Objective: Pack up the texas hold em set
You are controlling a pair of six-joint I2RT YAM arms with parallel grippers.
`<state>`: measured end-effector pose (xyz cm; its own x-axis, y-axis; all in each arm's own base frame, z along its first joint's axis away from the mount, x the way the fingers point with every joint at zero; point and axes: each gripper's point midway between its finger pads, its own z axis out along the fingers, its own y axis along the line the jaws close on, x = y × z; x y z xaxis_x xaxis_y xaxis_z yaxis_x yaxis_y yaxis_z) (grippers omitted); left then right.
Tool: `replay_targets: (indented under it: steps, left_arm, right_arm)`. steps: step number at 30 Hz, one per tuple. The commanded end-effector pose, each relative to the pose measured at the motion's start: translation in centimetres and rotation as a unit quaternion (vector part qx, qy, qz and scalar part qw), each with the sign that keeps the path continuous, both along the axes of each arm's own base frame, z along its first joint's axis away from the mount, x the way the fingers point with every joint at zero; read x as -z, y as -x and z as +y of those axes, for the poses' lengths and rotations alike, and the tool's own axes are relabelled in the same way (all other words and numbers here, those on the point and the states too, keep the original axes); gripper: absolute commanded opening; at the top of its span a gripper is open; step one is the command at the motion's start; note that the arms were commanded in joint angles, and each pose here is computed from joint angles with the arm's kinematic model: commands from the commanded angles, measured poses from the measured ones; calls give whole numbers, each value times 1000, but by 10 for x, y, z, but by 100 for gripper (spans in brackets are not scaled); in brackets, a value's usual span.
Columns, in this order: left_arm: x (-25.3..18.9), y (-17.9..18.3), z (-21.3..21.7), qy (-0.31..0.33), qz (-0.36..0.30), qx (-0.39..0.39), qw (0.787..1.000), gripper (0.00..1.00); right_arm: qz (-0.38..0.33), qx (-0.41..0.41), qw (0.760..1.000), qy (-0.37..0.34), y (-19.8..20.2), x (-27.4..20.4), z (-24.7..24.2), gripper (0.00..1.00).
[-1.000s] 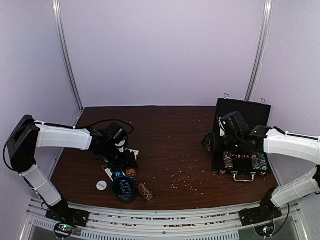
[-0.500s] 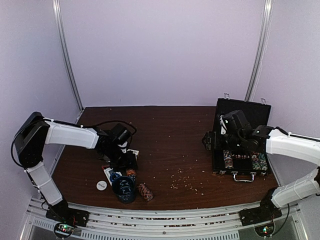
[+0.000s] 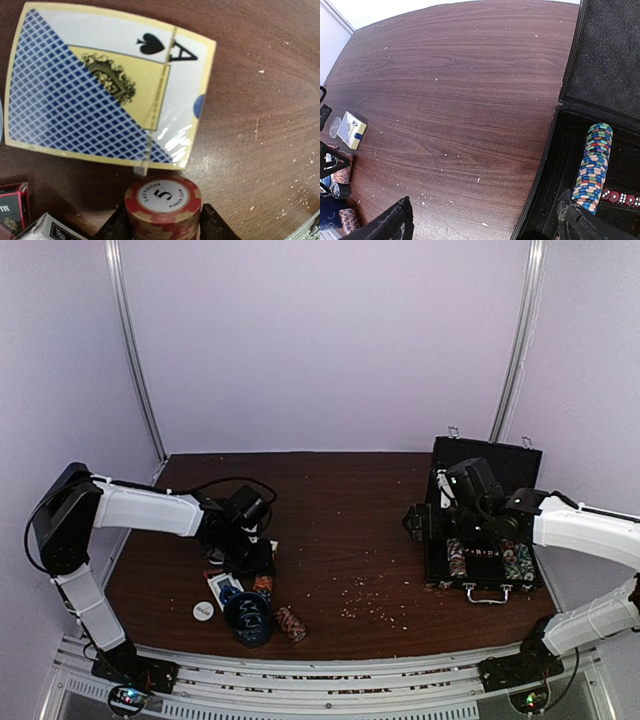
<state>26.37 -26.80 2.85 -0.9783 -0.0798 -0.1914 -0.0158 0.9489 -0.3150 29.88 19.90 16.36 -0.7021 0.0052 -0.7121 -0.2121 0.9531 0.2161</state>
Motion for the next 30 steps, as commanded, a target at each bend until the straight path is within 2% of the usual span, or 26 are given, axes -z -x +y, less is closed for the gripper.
replay_targets:
  steps: [1, 8, 17, 24, 30]
  left_arm:
    - [-12, -11, -22, 11, -23, 3, 1000, 46]
    - [-16, -8, -65, 35, -16, 34, 999, 45]
    - [-30, -16, -135, 80, -27, 105, 991, 43]
    - [-54, -28, -175, 117, -54, 138, 982, 43]
    - [-79, -26, -197, 161, -73, 157, 972, 43]
  right_arm:
    - [-28, -4, 1000, 1, -4, -22, 1, 100]
    - [-44, -4, 999, -1, -12, -35, 2, 100]
    - [-30, 15, 999, 7, -9, -19, -13, 100]
    - [-14, 23, 1000, -7, -9, -10, -20, 100]
    - [8, -13, 999, -29, -4, -2, -4, 100]
